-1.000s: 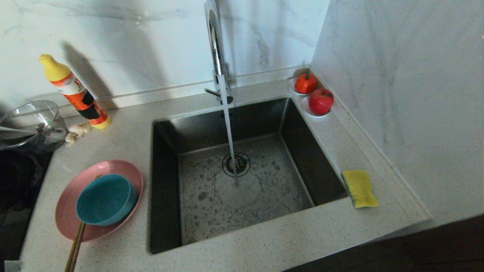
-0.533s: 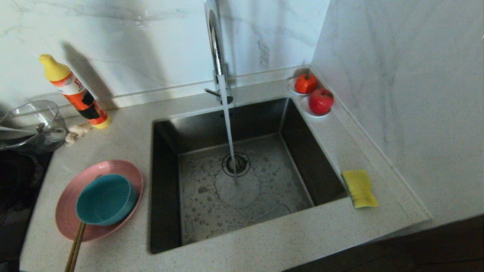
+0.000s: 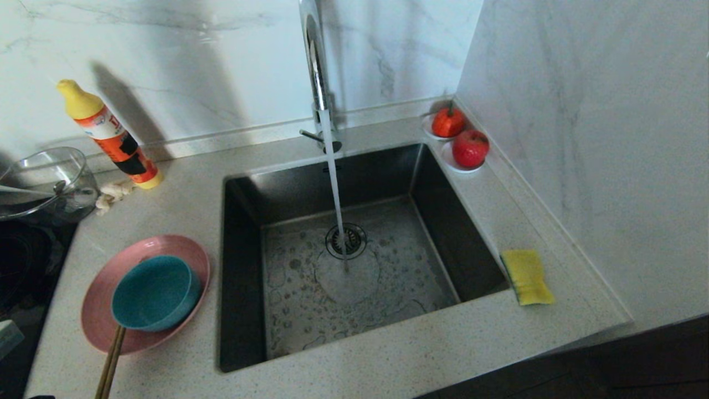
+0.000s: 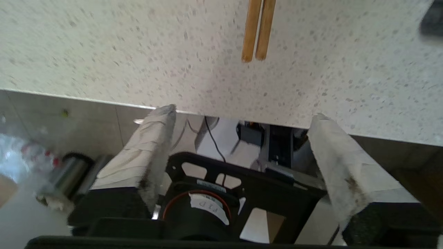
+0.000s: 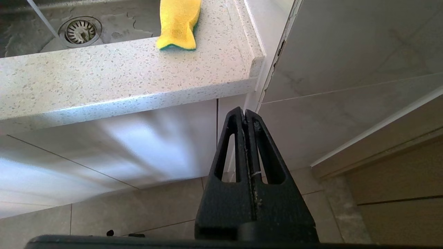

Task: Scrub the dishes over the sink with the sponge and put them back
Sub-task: Rinse the chopsticks

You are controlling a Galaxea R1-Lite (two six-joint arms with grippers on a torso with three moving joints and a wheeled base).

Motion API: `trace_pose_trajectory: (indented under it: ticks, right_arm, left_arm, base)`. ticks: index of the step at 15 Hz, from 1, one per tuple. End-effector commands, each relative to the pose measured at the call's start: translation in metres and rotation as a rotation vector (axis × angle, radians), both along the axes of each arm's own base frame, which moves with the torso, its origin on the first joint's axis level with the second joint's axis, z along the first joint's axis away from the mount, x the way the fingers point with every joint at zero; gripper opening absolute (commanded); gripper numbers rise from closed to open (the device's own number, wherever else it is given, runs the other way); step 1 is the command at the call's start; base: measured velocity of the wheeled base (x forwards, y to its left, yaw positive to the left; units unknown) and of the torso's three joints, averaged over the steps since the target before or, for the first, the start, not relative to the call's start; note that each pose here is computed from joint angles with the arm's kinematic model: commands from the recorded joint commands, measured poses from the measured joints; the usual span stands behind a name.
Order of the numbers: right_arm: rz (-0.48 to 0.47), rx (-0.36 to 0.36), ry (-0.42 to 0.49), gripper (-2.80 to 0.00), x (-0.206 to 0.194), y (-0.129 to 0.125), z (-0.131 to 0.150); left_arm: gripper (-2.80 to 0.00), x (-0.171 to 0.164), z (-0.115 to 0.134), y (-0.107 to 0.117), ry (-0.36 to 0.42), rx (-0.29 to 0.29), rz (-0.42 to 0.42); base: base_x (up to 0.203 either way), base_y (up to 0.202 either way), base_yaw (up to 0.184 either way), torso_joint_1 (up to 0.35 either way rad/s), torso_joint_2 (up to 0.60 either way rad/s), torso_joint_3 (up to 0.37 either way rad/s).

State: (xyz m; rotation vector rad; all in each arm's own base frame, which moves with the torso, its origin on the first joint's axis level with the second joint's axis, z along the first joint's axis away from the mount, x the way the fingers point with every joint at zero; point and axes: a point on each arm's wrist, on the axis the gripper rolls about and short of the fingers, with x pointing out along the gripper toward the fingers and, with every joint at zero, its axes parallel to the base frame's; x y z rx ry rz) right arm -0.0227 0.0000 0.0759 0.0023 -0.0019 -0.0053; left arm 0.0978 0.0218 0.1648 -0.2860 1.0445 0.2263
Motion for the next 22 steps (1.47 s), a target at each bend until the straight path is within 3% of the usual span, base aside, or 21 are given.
trace_pose_trajectory:
  ticks: [1,4,8,17,22]
  right_arm:
    - [0.001,-0.001,0.0,-2.8,0.0,0.0,0.0]
    - [0.0,0.0,0.0,-2.8,0.0,0.0,0.0]
    - [0.001,0.001,0.001,-2.8,0.0,0.0,0.0]
    - [0.0,0.001,0.0,-2.8,0.0,0.0,0.0]
    - [0.0,0.0,0.002,-2.8,0.0,0.0,0.0]
  left_arm:
    - [0.0,0.007,-0.005,0.002,0.044,-0.019,0.001]
    - [0.0,0.016,-0.01,0.005,0.086,-0.041,0.017]
    - [0.0,0.027,-0.016,0.007,0.126,-0.117,0.037]
    - [0.0,0.047,-0.025,0.012,0.175,-0.141,0.056]
    - [0.0,0.054,-0.023,0.012,0.176,-0.203,0.052]
  base:
    - [0.0,0.0,0.0,0.0,0.0,0.0]
    - [0.0,0.0,0.0,0.0,0.0,0.0]
    - [0.0,0.0,0.0,0.0,0.0,0.0]
    - [0.0,0.0,0.0,0.0,0.0,0.0]
    - [0.0,0.0,0.0,0.0,0.0,0.0]
